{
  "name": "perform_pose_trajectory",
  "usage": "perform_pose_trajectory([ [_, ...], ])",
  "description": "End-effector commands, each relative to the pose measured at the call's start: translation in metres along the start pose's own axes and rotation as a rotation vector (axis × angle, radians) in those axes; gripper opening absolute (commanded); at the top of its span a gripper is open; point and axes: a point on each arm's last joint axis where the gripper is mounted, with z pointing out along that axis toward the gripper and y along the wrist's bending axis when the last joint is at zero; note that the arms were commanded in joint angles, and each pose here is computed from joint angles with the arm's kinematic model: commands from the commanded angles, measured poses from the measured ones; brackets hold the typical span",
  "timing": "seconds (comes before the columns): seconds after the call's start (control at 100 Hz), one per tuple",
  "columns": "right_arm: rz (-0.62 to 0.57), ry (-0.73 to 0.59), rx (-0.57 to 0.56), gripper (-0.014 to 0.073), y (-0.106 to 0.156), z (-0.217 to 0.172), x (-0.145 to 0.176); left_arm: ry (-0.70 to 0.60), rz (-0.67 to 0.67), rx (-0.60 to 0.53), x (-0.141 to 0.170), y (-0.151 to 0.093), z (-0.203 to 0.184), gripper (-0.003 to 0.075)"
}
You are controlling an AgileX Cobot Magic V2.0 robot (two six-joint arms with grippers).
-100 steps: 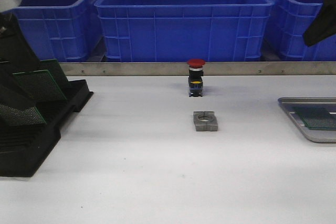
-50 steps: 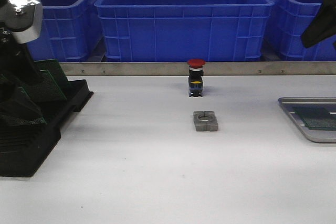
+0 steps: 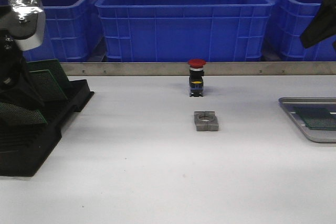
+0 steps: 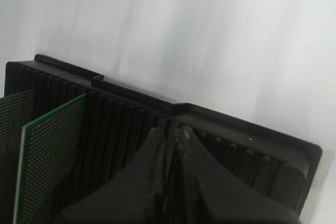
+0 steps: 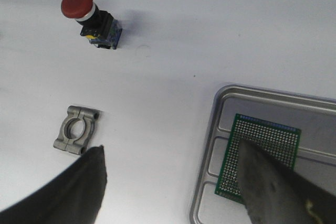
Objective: Place circuit board on tray
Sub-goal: 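Grasp and lift a second green board from the rack with the left gripper, then grasp the second board with the right gripper, releasing the left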
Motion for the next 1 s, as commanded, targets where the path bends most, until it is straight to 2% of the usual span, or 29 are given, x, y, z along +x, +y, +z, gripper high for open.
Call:
perform_pose_trajectory([
  [0.0, -0.014, -0.080, 0.005, 0.0535, 0.005, -0.016, -0.016, -0.030, -0.035, -0.108, -0.006, 0.015, -0.012, -0.0020],
  [0.23, -0.027, -0.072, -0.006, 0.0535, 0.006, -0.016, -0.015, -0.071, -0.019, -0.151, -0.014, 0.017, -0.037, -0.0020],
  [0.46, -0.112, -0.027, -0.101, 0.0535, 0.017, -0.020, -0.011, -0.162, -0.011, -0.199, -0.029, 0.012, -0.080, -0.0020],
  [0.53, -0.170, -0.033, -0.142, 0.0535, 0.026, -0.024, -0.012, -0.215, -0.040, -0.186, -0.037, 0.008, -0.089, -0.0020],
  [0.6, -0.285, -0.035, -0.187, 0.0532, 0.038, -0.028, -0.011, -0.268, -0.075, -0.162, -0.045, 0.003, -0.093, -0.0020],
  [0.77, -0.524, -0.060, -0.304, 0.0471, 0.071, -0.033, -0.010, -0.381, -0.158, -0.055, -0.063, -0.010, -0.094, -0.0020],
  [0.99, -0.699, -0.059, -0.446, 0.0471, 0.124, -0.026, 0.000, -0.503, -0.243, 0.054, -0.082, -0.022, -0.098, -0.0020],
])
